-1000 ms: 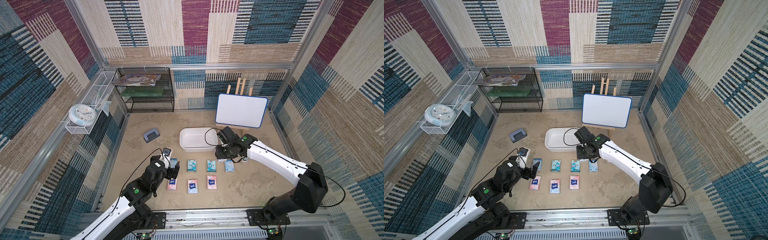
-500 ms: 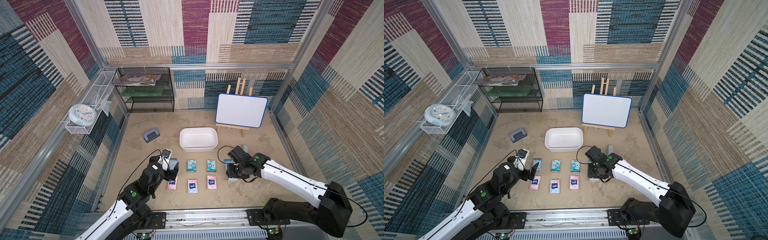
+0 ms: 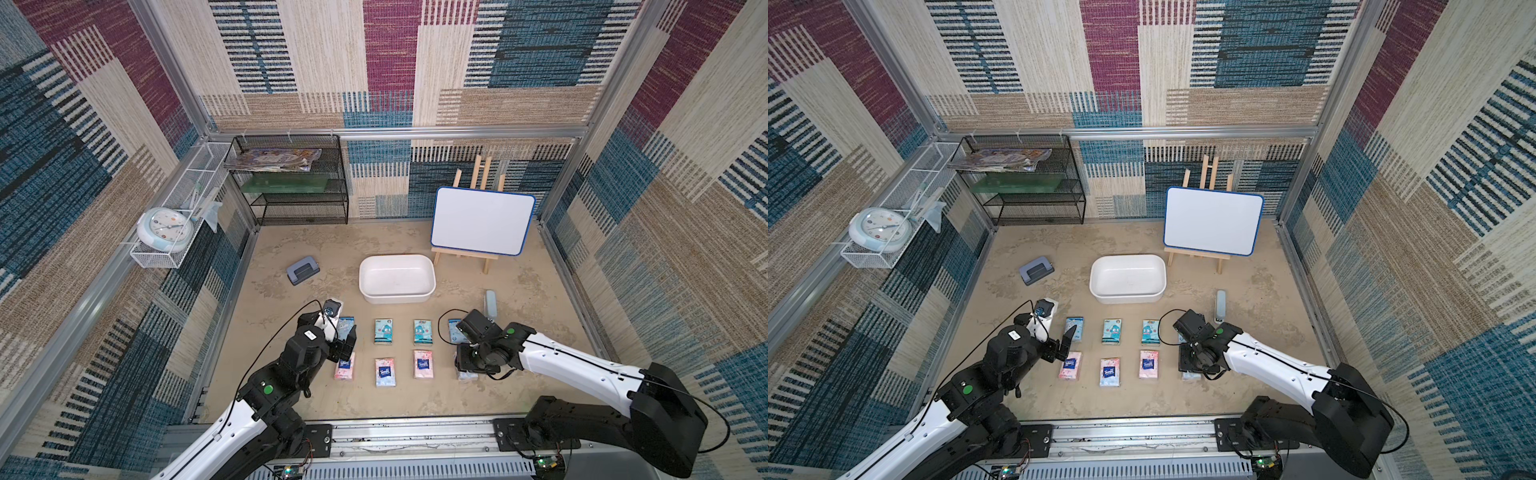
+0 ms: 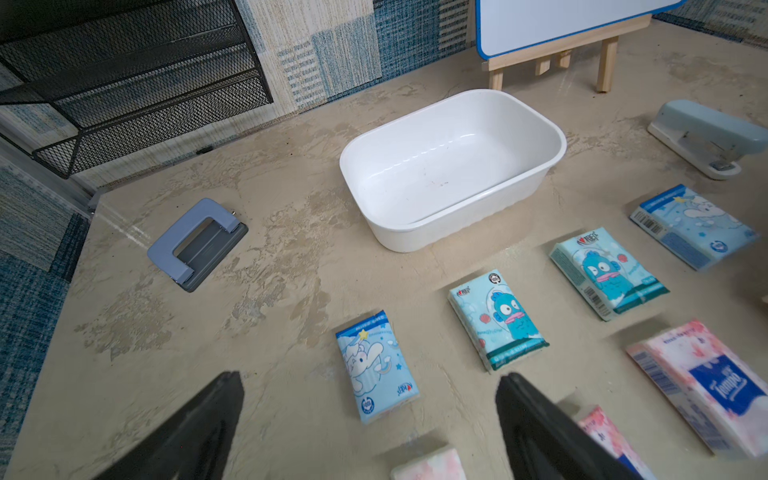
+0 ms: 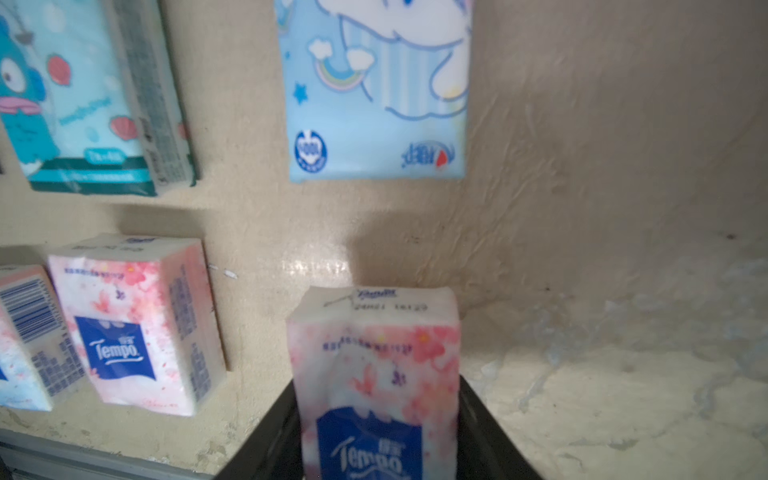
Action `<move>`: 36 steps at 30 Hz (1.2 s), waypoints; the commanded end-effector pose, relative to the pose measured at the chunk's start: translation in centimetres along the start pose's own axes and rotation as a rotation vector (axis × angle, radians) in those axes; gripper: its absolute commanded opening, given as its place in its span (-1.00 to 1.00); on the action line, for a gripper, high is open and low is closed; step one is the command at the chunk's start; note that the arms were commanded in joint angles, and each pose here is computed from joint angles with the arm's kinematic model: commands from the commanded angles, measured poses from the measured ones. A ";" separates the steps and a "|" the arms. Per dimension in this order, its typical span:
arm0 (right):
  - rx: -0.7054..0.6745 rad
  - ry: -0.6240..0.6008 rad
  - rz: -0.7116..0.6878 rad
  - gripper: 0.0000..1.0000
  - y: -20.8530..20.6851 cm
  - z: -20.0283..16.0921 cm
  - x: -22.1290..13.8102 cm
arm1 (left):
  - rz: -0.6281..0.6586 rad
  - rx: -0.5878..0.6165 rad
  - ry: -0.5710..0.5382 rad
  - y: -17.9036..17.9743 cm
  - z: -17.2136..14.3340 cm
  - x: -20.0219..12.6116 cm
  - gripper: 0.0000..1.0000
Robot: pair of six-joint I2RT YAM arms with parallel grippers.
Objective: Take the pocket tissues out of the storage box
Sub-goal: Place the pocket tissues at the center of the board.
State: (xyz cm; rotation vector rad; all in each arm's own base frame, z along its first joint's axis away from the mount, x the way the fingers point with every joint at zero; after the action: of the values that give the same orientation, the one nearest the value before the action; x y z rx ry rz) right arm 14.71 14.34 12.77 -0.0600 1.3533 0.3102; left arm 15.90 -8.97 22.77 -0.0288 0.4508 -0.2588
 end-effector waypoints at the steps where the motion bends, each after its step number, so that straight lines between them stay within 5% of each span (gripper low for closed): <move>1: -0.025 -0.007 -0.008 0.06 0.1 0.3 0.3 | 0.012 -0.009 -0.017 0.1 0.2 0.0 0.99; 14: -0.014 0.022 -0.038 0.16 -0.3 -0.2 1.5 | 0.036 -0.025 -0.018 0.3 0.1 0.1 0.99; 19: -0.021 0.000 -0.043 0.34 0.0 0.4 0.8 | 0.058 -0.042 -0.027 0.5 0.1 0.2 0.99; 30: -0.033 -0.164 -0.182 0.81 0.5 4.8 -5.2 | 0.130 -0.111 -0.077 0.9 1.1 0.0 1.00; 36: -0.055 -0.316 -0.221 0.89 -0.5 8.9 -9.3 | 0.223 -0.128 -0.078 1.4 1.5 0.7 1.00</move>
State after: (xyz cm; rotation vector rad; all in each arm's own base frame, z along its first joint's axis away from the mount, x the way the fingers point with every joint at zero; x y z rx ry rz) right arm 20.72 15.02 22.37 -0.1235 1.0663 0.1935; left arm 16.93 -8.10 23.19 -0.0866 0.4264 -0.0728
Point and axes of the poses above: each gripper's point midway between its finger pads, its own x axis out along the fingers, its own y axis along the line the jaws close on, z = x × y, the point moved 9 cm from there along -x, back along the fingers, and after that the axes turned 15 degrees about -x, right-handed, at the moved point
